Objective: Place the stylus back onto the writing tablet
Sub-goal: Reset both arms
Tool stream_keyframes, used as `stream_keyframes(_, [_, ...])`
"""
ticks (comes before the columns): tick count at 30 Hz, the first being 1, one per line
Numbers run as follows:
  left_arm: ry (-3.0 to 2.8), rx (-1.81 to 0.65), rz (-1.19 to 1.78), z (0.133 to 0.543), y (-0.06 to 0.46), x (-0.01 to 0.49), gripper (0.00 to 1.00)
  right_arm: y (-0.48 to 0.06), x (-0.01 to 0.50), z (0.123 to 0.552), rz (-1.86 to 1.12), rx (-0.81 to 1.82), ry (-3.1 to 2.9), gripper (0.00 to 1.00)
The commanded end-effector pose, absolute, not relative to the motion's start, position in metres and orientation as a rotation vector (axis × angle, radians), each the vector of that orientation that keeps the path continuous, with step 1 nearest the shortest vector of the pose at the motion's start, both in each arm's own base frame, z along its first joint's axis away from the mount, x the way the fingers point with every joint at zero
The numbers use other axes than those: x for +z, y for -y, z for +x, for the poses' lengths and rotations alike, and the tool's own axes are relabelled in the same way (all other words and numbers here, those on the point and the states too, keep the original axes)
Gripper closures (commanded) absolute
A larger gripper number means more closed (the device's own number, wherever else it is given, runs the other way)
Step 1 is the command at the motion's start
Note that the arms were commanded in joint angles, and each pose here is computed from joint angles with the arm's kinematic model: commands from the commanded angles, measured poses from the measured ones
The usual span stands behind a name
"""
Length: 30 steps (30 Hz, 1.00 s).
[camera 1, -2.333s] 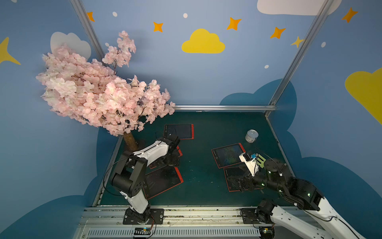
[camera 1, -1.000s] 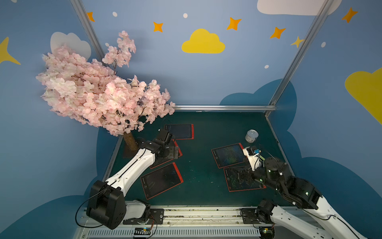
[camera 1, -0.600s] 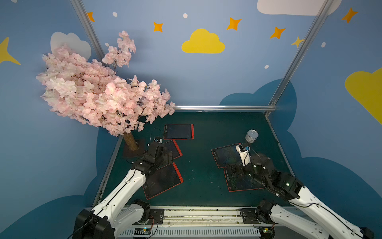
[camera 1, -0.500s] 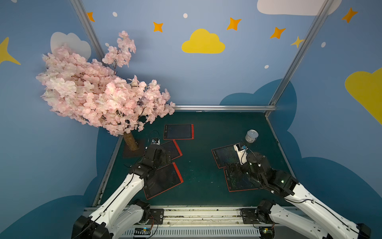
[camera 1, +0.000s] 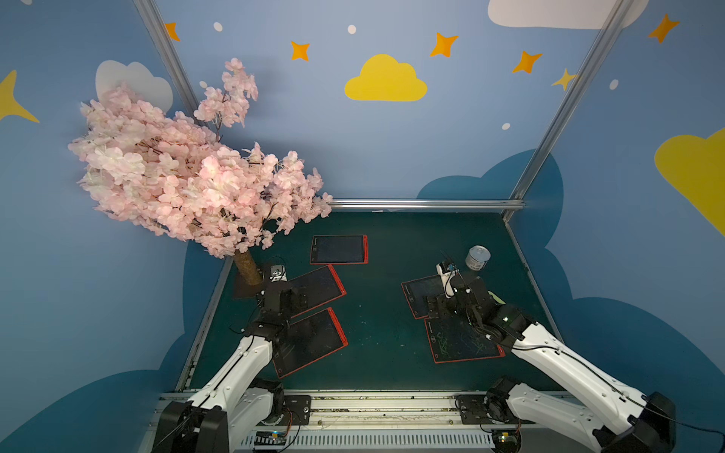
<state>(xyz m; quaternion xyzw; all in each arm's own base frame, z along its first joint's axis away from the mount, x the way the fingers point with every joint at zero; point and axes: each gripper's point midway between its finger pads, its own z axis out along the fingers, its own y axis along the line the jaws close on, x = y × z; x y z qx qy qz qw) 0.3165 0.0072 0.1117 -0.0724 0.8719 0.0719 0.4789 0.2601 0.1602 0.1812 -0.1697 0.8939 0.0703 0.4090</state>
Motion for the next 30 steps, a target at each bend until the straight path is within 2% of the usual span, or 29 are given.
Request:
stream_keyframes(1, [-2.047, 0.152, -0.123, 0.332, -0.005, 0.118, 0.01, -0.161, 0.197, 0.271, -0.416, 0.190, -2.199, 0.02])
stream_keyframes(9, [-1.968, 0.105, 0.016, 0.359, 0.006, 0.111, 0.00, -0.136, 0.184, 0.281, -0.350, 0.133, -2.198, 0.02])
stream_keyframes(16, [-1.907, 0.051, -0.008, 0.380, 0.002, 0.113, 0.00, -0.094, 0.163, 0.303, -0.138, 0.101, -2.239, 0.02])
stream_keyframes(24, [-1.931, 0.031, -0.048, 0.396, -0.007, 0.084, 0.00, -0.067, 0.148, 0.313, -0.022, 0.036, -2.234, 0.02])
stream_keyframes(30, [-1.964, -0.001, -0.049, 0.394, -0.007, 0.083, 0.01, -0.043, 0.147, 0.329, 0.047, -0.069, -2.167, 0.02])
